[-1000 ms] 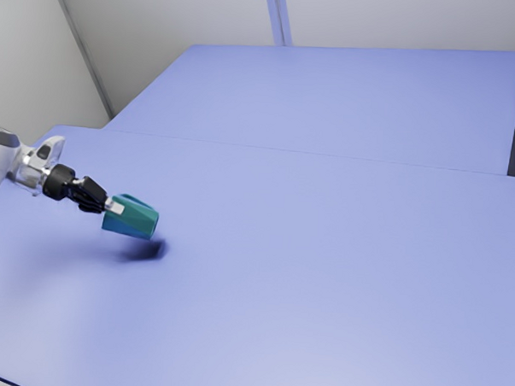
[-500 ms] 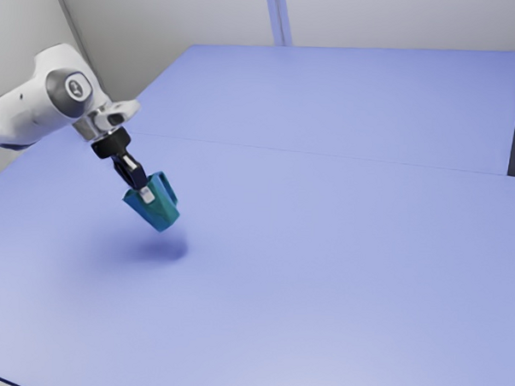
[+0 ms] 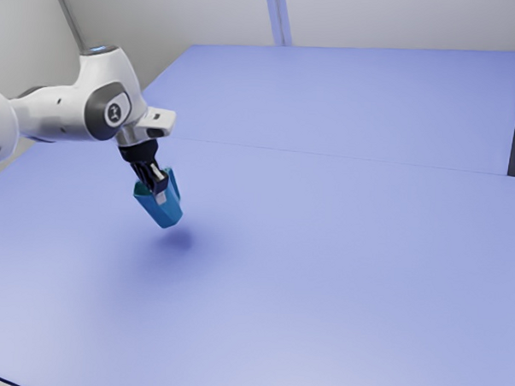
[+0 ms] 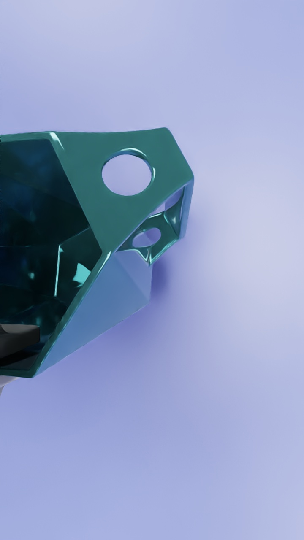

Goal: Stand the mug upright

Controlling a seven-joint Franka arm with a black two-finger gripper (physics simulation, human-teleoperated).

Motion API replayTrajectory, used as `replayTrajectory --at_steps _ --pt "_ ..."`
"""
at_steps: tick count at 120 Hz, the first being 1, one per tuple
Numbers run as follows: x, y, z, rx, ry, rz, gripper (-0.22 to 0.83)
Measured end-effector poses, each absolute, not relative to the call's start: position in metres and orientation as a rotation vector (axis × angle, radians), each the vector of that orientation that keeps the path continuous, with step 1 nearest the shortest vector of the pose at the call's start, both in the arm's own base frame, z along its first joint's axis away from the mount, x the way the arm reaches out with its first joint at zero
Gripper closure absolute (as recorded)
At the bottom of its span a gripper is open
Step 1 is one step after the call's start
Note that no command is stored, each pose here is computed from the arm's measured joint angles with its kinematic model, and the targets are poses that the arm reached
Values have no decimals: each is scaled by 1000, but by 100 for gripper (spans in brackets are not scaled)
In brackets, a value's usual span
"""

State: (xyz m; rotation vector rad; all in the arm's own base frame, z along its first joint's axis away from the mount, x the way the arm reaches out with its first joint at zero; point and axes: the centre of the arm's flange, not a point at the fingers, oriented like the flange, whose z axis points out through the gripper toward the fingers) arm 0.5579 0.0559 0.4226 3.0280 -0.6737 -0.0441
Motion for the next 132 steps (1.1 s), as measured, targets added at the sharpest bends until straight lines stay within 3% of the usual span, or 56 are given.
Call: replayTrajectory --at_steps 65,97,116,132 --pt "566 45 358 3060 -495 -164 78" --pt "567 38 362 3065 -455 -146 27" --pt "567 36 383 3066 -433 -99 13" --pt "574 39 423 3067 -405 -22 7"
